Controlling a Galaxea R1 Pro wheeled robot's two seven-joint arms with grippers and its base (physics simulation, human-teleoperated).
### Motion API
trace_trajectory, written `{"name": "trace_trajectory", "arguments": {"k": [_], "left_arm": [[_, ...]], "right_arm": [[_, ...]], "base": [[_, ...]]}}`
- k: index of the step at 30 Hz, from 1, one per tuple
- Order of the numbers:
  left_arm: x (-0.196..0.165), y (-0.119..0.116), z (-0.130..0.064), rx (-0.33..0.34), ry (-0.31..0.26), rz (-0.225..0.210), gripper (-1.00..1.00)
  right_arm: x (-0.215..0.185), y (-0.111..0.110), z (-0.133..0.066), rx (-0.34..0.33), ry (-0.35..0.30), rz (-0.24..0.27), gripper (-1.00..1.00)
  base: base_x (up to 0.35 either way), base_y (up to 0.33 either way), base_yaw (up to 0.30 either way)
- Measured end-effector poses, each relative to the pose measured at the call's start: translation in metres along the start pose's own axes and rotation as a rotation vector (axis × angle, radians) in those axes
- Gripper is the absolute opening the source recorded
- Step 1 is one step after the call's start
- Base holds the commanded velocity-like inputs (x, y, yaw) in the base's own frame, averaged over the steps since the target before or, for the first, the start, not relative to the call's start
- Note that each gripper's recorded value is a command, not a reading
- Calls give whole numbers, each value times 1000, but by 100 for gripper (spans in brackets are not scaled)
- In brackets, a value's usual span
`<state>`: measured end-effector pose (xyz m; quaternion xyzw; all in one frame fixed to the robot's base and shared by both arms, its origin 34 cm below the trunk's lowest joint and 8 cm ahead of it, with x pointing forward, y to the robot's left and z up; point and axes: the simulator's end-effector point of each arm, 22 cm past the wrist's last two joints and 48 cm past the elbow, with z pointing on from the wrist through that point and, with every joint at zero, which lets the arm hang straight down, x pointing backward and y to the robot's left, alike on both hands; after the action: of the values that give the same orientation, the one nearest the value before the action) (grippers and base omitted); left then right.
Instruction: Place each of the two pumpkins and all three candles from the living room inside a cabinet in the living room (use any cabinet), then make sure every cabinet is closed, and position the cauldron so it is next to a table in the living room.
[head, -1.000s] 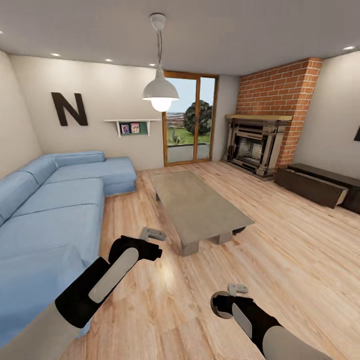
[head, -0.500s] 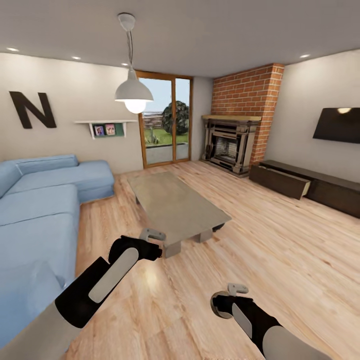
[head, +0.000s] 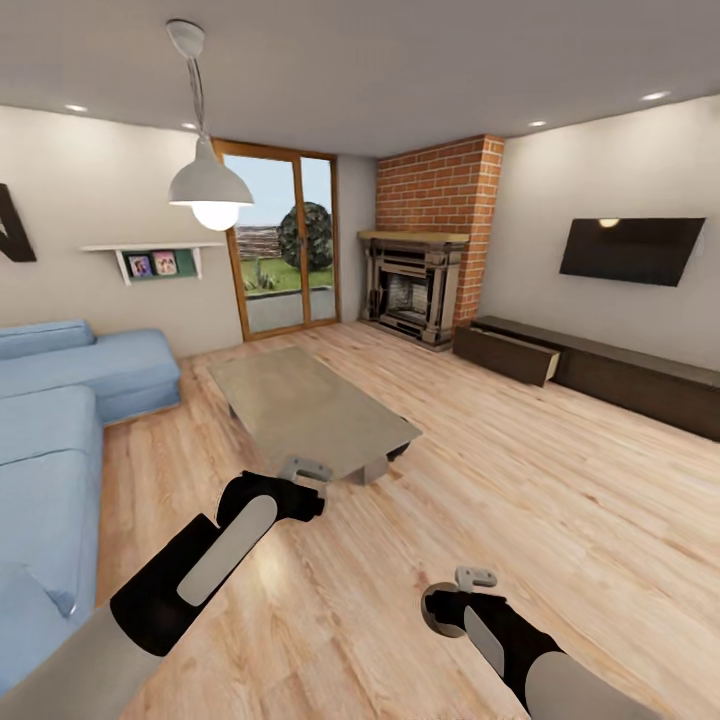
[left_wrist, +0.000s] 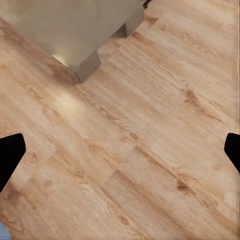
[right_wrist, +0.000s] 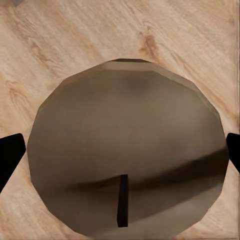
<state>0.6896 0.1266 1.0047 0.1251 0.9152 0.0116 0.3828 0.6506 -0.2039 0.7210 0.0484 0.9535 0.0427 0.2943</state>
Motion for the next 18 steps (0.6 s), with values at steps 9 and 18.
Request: {"name": "trace_trajectory", "arguments": {"k": [9,18], "left_arm": [[-6,1,-9,1,0,0,100],[-12,2,-17,0,1,0,100]], "right_arm": [[-4,1,-10,0,1,0,-100],[-8,2,-19,0,1,0,-100]], "base": [[0,0,-292],[0,0,-292]]}}
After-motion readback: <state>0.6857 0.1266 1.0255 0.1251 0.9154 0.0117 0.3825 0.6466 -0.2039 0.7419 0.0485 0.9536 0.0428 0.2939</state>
